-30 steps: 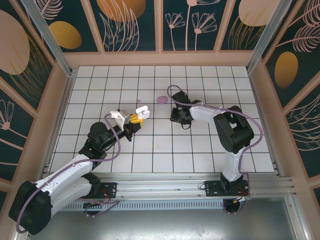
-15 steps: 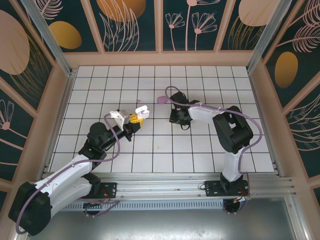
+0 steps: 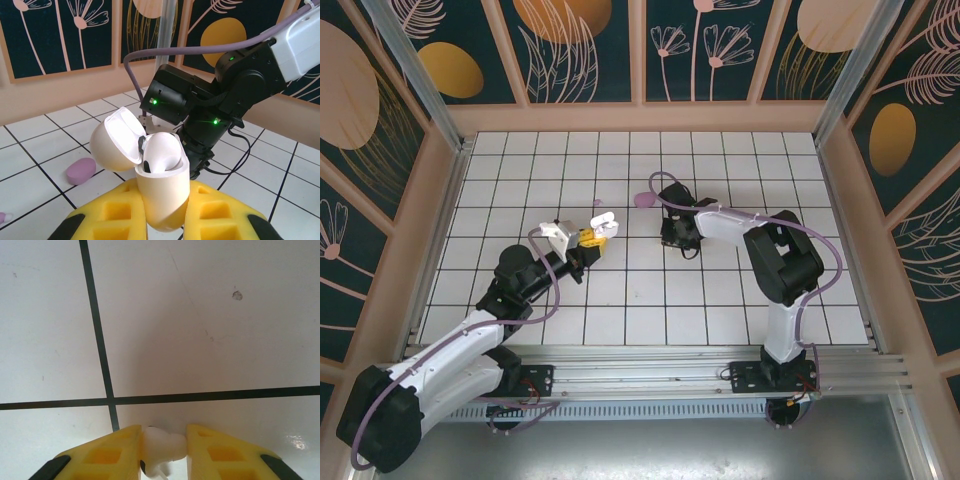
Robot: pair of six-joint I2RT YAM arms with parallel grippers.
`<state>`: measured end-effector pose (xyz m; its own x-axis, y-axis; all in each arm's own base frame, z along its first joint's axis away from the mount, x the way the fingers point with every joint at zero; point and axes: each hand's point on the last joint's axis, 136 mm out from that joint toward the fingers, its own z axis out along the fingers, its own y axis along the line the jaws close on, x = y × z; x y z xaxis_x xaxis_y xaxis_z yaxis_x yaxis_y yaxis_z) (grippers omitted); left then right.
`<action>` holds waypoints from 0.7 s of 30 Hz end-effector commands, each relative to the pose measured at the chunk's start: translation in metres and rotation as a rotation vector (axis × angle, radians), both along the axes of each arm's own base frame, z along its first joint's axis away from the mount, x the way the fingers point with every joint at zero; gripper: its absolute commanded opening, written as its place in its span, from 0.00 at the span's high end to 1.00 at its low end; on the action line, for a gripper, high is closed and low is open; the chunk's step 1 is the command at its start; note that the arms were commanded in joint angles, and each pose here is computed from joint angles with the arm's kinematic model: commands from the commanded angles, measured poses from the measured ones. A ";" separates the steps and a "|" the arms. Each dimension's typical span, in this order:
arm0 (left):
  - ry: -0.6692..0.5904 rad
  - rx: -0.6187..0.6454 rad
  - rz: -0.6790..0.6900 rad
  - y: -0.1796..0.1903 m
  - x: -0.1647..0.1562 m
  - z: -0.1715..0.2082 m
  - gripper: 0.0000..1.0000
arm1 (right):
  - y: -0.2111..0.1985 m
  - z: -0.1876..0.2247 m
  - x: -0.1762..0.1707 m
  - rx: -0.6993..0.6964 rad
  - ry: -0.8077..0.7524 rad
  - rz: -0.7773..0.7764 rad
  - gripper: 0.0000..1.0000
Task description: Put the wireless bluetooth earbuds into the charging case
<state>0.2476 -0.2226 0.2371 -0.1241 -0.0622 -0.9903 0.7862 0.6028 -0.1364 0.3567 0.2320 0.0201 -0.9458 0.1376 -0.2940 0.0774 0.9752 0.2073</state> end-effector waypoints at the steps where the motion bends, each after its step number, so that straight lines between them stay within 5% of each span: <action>1: -0.027 0.005 0.009 0.002 -0.001 0.002 1.00 | -0.001 0.009 0.003 -0.022 -0.031 0.005 0.75; 11: -0.071 -0.037 -0.007 0.001 -0.004 0.013 1.00 | -0.007 0.063 0.012 0.030 -0.191 -0.048 0.77; 21: -0.102 -0.053 -0.016 -0.003 0.001 0.025 1.00 | 0.007 0.182 0.007 0.184 -0.524 -0.043 0.78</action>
